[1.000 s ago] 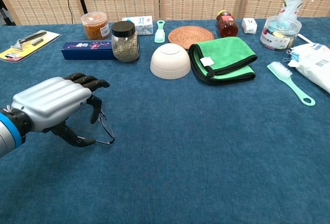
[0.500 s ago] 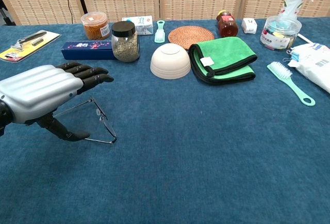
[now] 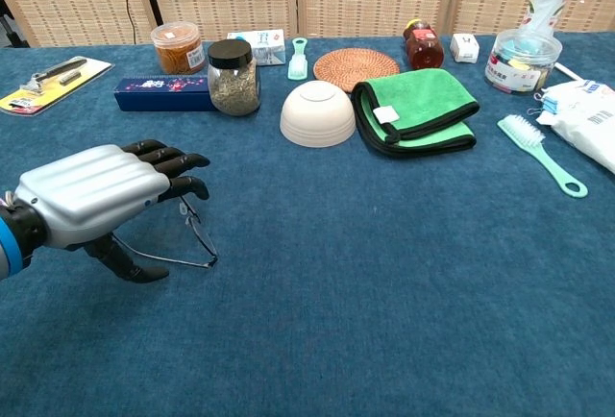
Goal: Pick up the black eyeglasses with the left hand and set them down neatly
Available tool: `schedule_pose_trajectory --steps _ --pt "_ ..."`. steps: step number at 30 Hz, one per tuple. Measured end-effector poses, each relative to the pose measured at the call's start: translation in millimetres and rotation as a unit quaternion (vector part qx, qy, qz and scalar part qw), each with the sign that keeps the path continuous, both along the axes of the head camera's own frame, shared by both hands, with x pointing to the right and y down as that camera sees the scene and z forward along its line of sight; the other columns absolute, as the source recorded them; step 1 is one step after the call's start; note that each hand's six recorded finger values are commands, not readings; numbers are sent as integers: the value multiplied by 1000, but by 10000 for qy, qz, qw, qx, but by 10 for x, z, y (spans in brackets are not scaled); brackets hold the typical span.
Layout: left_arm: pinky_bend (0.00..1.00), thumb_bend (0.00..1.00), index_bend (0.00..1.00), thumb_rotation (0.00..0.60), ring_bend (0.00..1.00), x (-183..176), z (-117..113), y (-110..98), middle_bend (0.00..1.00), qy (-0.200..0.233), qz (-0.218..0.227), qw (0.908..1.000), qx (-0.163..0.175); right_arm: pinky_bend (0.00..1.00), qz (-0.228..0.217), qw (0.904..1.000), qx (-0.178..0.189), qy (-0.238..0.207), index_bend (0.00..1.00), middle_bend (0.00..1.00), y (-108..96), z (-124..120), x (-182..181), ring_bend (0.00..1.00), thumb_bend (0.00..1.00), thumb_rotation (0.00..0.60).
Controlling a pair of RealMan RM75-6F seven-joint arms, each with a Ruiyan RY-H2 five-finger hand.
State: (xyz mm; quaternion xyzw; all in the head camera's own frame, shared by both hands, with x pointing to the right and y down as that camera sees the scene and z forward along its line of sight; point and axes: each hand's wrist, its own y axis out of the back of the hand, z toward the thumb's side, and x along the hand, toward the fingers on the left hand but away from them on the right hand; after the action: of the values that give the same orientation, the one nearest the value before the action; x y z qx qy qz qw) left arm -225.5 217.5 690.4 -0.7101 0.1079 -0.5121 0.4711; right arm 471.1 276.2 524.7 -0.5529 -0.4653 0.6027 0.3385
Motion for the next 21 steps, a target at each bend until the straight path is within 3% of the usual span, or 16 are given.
schedule_pose_trajectory --steps 21 --pt "0 203 427 406 0 72 126 -47 0 -16 -135 9999 47 200 67 10000 -42 36 106 20 25 0 27 49 108 600"
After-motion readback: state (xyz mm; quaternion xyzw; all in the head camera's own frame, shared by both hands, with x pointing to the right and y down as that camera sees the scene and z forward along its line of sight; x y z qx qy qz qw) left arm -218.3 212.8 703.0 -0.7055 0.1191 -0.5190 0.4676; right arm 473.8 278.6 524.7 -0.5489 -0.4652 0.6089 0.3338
